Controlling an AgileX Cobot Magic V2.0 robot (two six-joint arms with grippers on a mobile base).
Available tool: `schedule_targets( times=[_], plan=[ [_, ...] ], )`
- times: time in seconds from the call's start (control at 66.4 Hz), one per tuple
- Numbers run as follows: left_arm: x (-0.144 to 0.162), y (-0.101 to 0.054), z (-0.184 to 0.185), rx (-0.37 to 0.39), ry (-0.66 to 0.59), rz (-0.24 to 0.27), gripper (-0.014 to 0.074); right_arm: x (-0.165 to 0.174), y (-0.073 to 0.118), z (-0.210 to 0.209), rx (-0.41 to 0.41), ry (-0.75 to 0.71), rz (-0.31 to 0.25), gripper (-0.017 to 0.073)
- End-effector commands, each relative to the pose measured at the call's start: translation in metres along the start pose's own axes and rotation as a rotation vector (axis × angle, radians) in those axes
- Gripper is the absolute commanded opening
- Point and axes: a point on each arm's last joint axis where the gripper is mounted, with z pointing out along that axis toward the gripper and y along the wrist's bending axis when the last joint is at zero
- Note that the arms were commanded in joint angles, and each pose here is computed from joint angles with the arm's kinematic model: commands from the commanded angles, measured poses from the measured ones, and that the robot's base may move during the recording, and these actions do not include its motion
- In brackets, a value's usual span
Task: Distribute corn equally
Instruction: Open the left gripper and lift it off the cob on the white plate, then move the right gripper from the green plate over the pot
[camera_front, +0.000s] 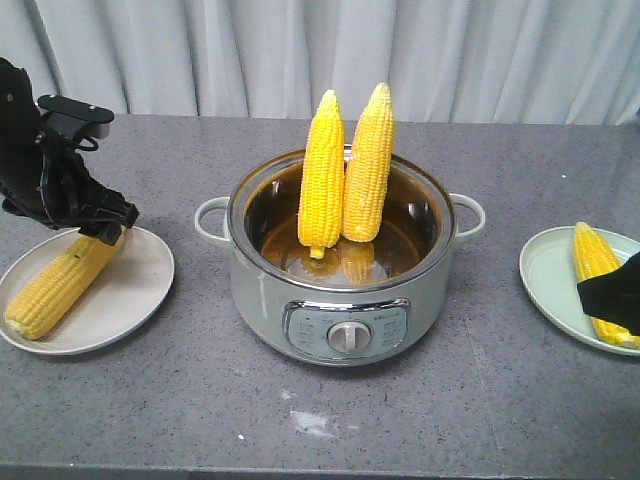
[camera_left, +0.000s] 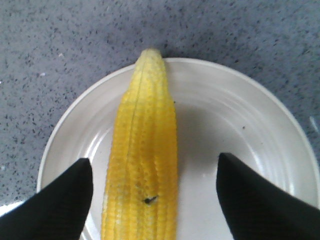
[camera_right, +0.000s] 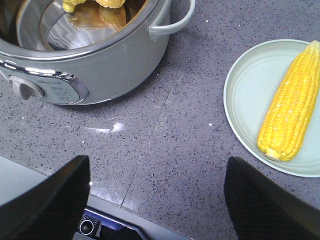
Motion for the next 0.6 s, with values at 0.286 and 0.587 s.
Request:
schedule_targets(
  times=[0.286,0.587],
  plan=[
    [-0.001,-0.015,-0.094,0.138,-0.370,0.041,0.0503,-0.007,0.000,-0.008,0.007,-0.077,-0.008,0.0543],
    [0.038,-0.027,-0.116,0.183,-0.496,0.072,0.0503,-0.007,0.000,-0.008,0.007,-0.077,-0.008,0.0543]
  ],
)
